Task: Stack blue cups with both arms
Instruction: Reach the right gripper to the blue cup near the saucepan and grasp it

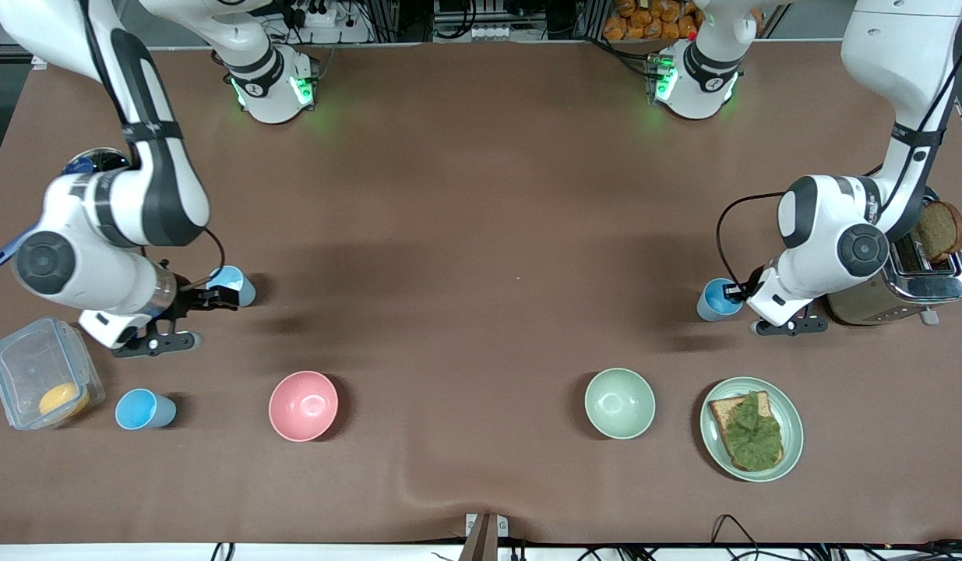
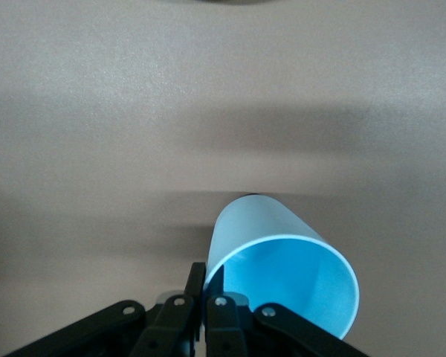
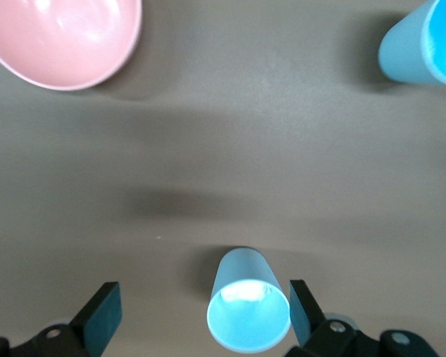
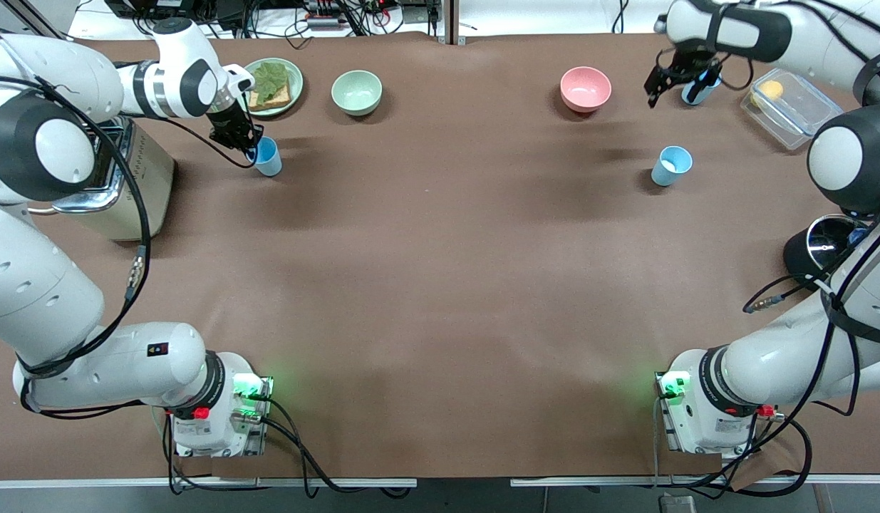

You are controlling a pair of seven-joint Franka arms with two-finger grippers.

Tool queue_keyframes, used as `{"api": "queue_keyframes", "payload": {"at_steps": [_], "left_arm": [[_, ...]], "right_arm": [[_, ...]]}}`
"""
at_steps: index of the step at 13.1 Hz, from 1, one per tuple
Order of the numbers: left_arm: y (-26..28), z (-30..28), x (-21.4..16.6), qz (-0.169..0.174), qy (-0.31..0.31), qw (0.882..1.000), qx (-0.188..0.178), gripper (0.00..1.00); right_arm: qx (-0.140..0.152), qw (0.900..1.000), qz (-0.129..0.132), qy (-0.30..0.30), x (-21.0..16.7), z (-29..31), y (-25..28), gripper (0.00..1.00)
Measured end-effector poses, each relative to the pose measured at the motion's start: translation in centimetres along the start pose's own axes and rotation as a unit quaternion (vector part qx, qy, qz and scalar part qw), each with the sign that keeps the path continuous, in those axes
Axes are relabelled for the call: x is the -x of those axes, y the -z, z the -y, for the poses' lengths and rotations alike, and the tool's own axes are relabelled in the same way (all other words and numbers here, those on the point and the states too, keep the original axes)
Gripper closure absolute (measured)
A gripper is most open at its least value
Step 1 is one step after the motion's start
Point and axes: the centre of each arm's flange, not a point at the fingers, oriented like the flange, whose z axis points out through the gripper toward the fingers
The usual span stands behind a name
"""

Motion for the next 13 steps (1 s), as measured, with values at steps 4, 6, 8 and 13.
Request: {"api": "queue_keyframes", "payload": {"at_steps": [4, 6, 8, 13], "left_arm": [[0.7, 0.0, -0.5, -0.008, 0.000, 1.000, 0.001, 0.96], [0.8, 0.0, -0.6, -0.009, 0.000, 1.000, 0.001, 0.96], [0.8, 0.0, -0.6, -0.009, 0.000, 1.000, 0.001, 0.96], [0.9, -0.1, -0.6, -0.010, 0.000, 1.000, 0.001, 0.96]], "right_arm": [[-0.011, 1.000, 0.024, -0.012, 2.8, -0.1, -5.9, 0.00], [-0.013, 0.999, 0.040, -0.013, 3.6, -0.1, -7.0, 0.00], [-0.015, 0.998, 0.059, -0.013, 4.2, 0.0, -7.4, 0.00], [-0.020, 0.997, 0.072, -0.014, 4.6, 0.3, -7.9, 0.00]]}}
